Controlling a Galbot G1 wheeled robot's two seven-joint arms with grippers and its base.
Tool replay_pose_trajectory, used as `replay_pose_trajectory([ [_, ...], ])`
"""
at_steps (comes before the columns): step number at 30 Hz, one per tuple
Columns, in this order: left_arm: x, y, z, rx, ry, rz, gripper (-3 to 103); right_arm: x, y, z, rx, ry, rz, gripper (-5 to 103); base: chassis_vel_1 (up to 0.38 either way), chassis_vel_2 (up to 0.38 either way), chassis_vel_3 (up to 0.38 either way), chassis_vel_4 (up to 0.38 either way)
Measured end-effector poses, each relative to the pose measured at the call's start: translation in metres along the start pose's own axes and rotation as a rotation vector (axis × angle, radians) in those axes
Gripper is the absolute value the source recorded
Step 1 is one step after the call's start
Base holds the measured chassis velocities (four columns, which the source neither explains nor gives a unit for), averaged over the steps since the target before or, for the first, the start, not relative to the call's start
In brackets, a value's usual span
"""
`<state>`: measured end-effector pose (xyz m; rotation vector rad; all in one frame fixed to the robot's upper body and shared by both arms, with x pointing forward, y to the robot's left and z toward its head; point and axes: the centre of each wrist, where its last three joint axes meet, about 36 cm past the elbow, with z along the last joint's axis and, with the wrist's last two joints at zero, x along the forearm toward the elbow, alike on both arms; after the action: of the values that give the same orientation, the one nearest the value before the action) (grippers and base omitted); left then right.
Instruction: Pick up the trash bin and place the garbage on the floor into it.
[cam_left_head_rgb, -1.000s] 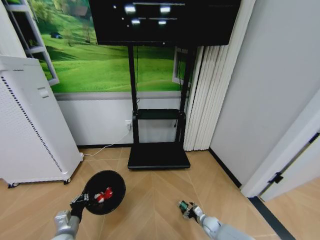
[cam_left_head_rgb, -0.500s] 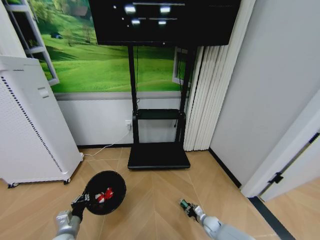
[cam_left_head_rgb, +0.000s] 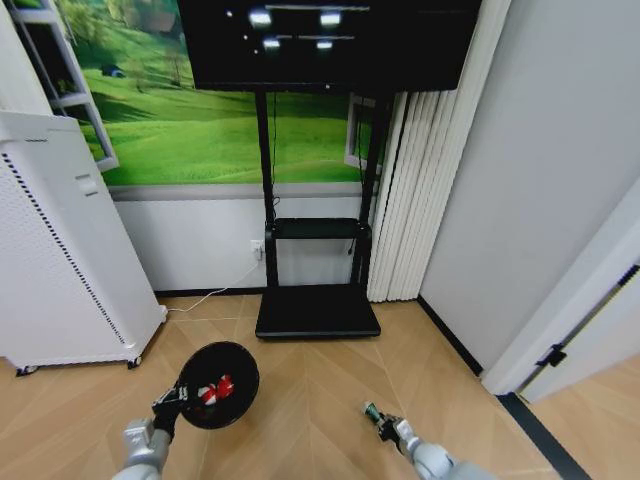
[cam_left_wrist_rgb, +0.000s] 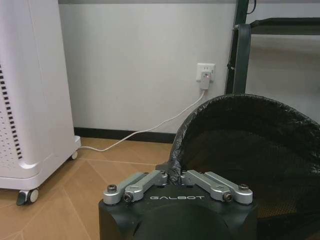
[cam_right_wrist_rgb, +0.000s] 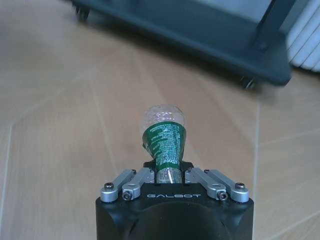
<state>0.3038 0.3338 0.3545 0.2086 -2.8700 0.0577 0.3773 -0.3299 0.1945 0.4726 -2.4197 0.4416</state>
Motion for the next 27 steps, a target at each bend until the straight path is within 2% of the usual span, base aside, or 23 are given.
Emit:
replay_pose_trajectory([
  [1, 0.0, 0.0, 0.0, 0.0, 0.0, 0.0, 3, 0.0, 0.0, 0.0, 0.0, 0.0, 0.0, 21, 0.0, 0.0, 0.0, 0.0],
  [4, -0.013, -0.013, -0.005, 0.007, -0.004, 0.017, 3, 0.01, -0.029, -0.03, -0.028, -0.085, 0.058, 21, 0.0, 0.0, 0.0, 0.0],
  [5, -0.013, -0.013, -0.005, 0.007, -0.004, 0.017, 3, 0.01, -0.029, -0.03, -0.028, -0.085, 0.058, 21, 0.0, 0.0, 0.0, 0.0],
  [6, -0.017, -0.017, -0.005, 0.009, -0.004, 0.022, 3, 0.016, -0.042, -0.041, -0.035, -0.118, 0.07, 21, 0.0, 0.0, 0.0, 0.0],
  [10, -0.026, -0.024, -0.004, 0.007, 0.0, 0.032, 3, 0.033, -0.064, -0.067, -0.048, -0.194, 0.076, 21, 0.0, 0.0, 0.0, 0.0],
  [16, -0.037, -0.034, -0.001, 0.009, 0.005, 0.044, 3, 0.057, -0.077, -0.092, -0.032, -0.29, 0.043, 21, 0.0, 0.0, 0.0, 0.0],
  [18, -0.038, -0.035, -0.001, 0.012, 0.005, 0.044, 3, 0.058, -0.077, -0.093, -0.03, -0.295, 0.041, 21, 0.0, 0.0, 0.0, 0.0],
  [20, -0.043, -0.041, 0.0, 0.021, 0.006, 0.047, 3, 0.065, -0.075, -0.102, -0.024, -0.332, 0.021, 21, 0.0, 0.0, 0.0, 0.0],
  [23, -0.063, -0.058, -0.003, 0.046, 0.0, 0.055, 3, 0.073, -0.06, -0.127, -0.029, -0.439, -0.054, 21, 0.0, 0.0, 0.0, 0.0],
  [24, -0.063, -0.058, -0.003, 0.046, 0.0, 0.055, 3, 0.073, -0.06, -0.127, -0.029, -0.439, -0.054, 21, 0.0, 0.0, 0.0, 0.0],
  [27, -0.086, -0.077, -0.011, 0.077, -0.013, 0.064, 3, 0.075, -0.035, -0.151, -0.057, -0.53, -0.145, 21, 0.0, 0.0, 0.0, 0.0],
])
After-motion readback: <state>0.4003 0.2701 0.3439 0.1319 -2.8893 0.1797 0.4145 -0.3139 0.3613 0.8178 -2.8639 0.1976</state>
